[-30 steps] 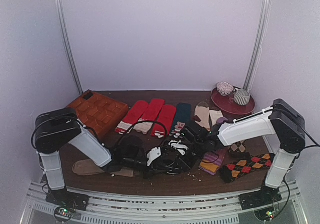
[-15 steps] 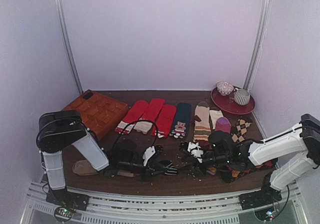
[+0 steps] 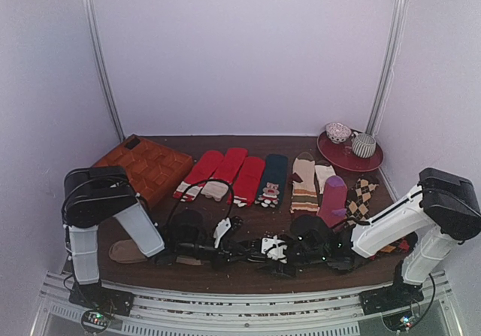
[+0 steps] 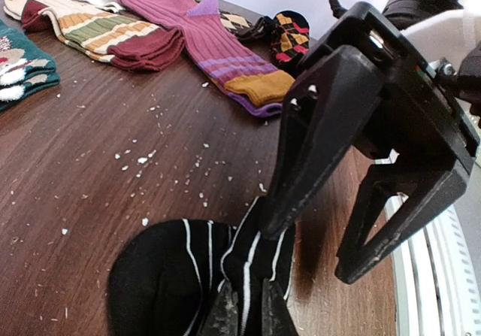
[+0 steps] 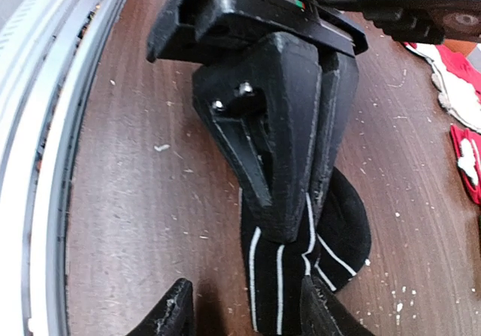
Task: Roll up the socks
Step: Roll the sock at the center of the board.
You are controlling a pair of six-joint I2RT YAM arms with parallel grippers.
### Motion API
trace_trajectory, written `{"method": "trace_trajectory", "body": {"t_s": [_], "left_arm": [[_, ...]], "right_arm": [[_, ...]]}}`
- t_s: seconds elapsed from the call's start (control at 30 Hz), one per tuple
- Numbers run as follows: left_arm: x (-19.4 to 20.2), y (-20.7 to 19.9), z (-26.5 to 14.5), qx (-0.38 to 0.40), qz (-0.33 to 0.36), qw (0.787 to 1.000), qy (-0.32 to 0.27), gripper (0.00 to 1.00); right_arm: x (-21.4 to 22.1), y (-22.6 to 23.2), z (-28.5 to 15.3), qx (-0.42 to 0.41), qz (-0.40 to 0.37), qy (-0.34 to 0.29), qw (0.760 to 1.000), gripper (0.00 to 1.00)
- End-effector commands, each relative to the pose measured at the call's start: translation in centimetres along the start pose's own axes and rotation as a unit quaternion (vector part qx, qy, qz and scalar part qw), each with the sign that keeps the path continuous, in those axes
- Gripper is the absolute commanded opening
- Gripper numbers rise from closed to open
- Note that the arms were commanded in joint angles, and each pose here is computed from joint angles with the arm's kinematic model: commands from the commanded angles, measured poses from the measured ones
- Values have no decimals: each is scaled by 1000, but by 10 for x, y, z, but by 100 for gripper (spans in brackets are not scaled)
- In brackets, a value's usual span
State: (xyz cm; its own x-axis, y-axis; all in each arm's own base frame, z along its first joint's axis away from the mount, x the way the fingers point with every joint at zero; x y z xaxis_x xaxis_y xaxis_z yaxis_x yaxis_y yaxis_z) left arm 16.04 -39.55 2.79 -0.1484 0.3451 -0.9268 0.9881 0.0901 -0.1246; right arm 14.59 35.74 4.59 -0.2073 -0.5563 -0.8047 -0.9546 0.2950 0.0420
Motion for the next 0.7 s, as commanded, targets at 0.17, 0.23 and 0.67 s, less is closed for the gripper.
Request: {"method": "trace_trajectory", "body": {"t_s": [0.17, 0.23, 0.67], "left_arm": [[109, -21, -19, 20, -103, 978, 178, 0], [109, -23, -19, 24, -102, 979, 176, 0], [90, -22, -17, 30, -75, 986, 148, 12]], "right_arm": [[1, -16, 7, 52, -9, 1, 999, 37], [6, -18, 10, 58, -6, 10, 998, 35], [18, -6, 17, 23, 31, 55, 998, 6]]}}
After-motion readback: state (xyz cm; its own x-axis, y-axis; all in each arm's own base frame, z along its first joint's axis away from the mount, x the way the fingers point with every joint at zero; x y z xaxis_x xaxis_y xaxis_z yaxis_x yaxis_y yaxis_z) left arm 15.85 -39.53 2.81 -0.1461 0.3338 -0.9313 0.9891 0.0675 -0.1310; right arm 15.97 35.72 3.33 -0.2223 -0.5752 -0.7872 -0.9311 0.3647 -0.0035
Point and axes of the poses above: each gripper's point midway between its finger pads, its own z axis out along the fingers, its own y axis along the line the jaws close on, x = y × z, the point moved 1 cm from there along -z, back along the fingers, and after that the axes turned 15 degrees about z, right-handed, at the moved point
